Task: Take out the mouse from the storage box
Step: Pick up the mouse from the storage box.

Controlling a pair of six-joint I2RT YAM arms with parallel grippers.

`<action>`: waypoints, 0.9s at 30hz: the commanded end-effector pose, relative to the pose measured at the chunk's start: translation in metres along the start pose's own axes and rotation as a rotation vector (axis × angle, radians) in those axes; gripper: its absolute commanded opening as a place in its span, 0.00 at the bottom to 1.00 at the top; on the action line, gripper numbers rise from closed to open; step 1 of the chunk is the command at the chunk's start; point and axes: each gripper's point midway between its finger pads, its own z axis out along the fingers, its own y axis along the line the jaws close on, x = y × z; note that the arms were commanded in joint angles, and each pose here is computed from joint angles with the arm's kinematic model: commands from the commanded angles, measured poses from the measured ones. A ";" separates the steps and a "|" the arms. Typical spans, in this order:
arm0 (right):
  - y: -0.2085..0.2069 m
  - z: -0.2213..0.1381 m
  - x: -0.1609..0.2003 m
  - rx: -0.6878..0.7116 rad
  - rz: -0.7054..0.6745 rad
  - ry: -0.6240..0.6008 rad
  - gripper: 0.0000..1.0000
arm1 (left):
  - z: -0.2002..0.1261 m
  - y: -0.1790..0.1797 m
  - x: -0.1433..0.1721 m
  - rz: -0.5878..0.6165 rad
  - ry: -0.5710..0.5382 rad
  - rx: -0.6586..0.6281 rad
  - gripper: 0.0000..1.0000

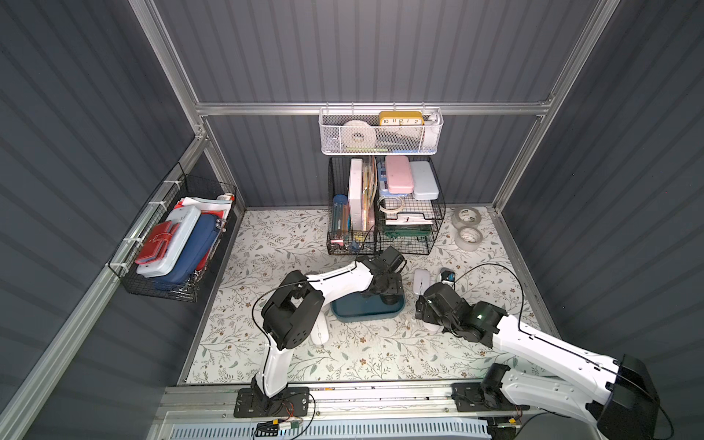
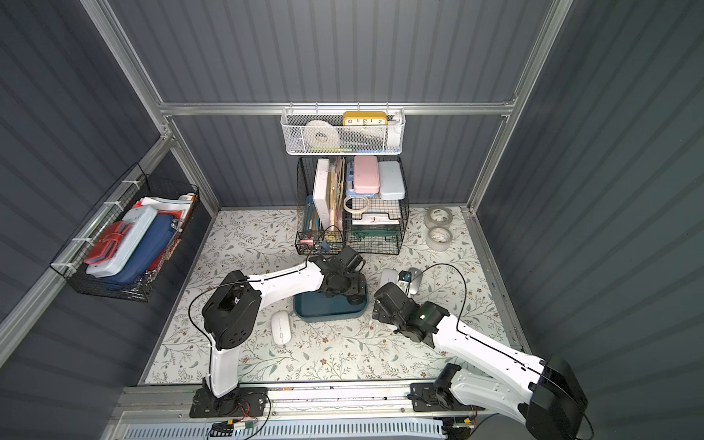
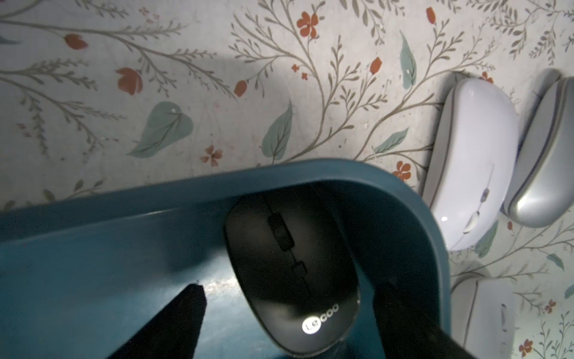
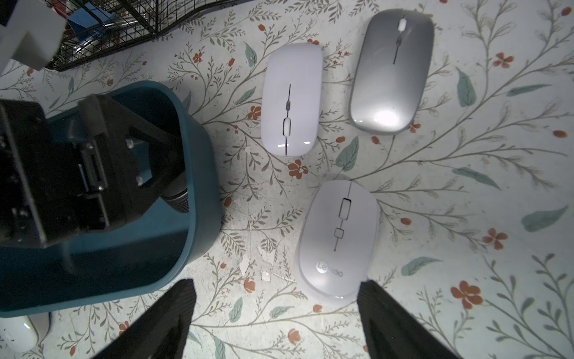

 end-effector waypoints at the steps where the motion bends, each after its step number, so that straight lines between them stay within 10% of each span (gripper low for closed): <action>1: -0.001 0.000 0.000 -0.006 0.011 -0.011 0.87 | 0.003 0.011 0.009 -0.015 0.023 -0.039 0.86; 27: 0.007 0.003 0.005 -0.024 0.006 0.025 0.87 | -0.020 0.024 0.005 0.079 -0.031 -0.079 0.83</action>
